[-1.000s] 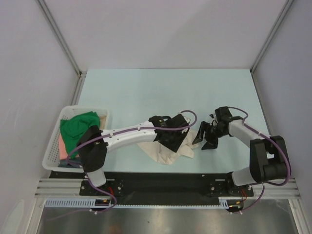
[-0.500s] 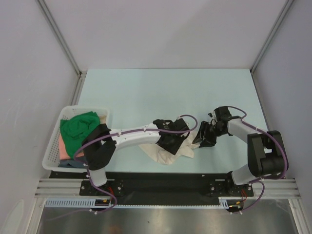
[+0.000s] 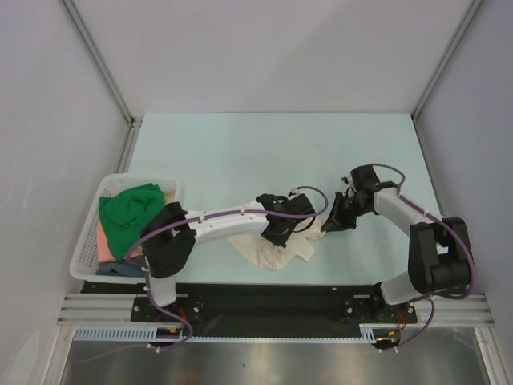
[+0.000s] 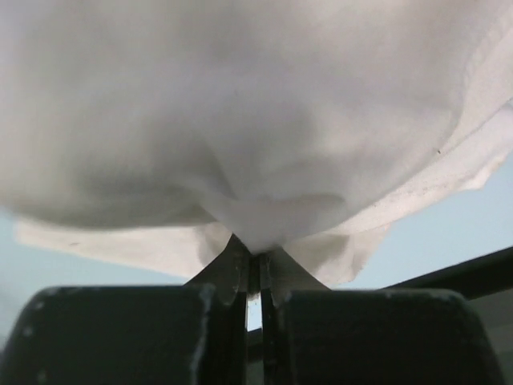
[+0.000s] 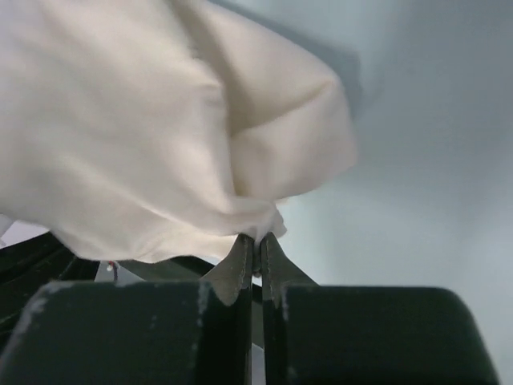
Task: Fold and stack the t-shirts
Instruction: Flatten the tshirt out
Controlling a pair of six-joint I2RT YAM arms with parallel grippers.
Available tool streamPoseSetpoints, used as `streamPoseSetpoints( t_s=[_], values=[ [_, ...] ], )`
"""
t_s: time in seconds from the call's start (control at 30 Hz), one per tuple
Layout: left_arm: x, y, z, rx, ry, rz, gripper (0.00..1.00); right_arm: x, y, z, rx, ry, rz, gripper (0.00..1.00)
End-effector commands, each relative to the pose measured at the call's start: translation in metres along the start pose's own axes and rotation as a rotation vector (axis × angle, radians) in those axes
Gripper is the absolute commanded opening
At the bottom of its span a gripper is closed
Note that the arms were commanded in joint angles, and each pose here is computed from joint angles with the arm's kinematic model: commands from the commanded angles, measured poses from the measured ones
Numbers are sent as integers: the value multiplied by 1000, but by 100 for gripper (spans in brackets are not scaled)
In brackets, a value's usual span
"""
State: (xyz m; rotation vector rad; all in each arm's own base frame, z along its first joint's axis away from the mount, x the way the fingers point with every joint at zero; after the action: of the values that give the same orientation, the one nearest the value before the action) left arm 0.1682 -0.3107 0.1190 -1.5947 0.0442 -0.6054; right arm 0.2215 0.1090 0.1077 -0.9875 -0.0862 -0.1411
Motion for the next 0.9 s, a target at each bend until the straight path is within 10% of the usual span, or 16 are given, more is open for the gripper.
streamPoseSetpoints(
  t_s=[0.0, 0.37, 0.57, 0.87],
  values=[
    [37, -55, 17, 98, -9, -182, 0, 33, -53, 38, -79, -120, -195, 0],
    [78, -257, 91, 243, -135, -624, 0, 25, -222, 151, -86, -359, -688, 0],
    [39, -373, 133, 61, -138, -916, 0, -49, -336, 206, 268, -644, -1012, 0],
    [-13, -489, 204, -441, -168, -1312, 0, -148, -414, 262, 988, -1010, -851, 0]
  ],
)
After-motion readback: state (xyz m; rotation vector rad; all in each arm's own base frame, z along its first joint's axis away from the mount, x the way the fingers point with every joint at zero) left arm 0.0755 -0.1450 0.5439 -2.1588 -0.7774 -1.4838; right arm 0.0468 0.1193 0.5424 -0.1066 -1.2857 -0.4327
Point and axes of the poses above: each gripper's point midway between its finger pads, its own y axis out along the fingers, its own z axis along the line the jaws close on, x = y × z, the point moved 7 cm from there along -y, back along the fingers, and after that the axes turned 10 degrees about -y, right-handed, at the moved point
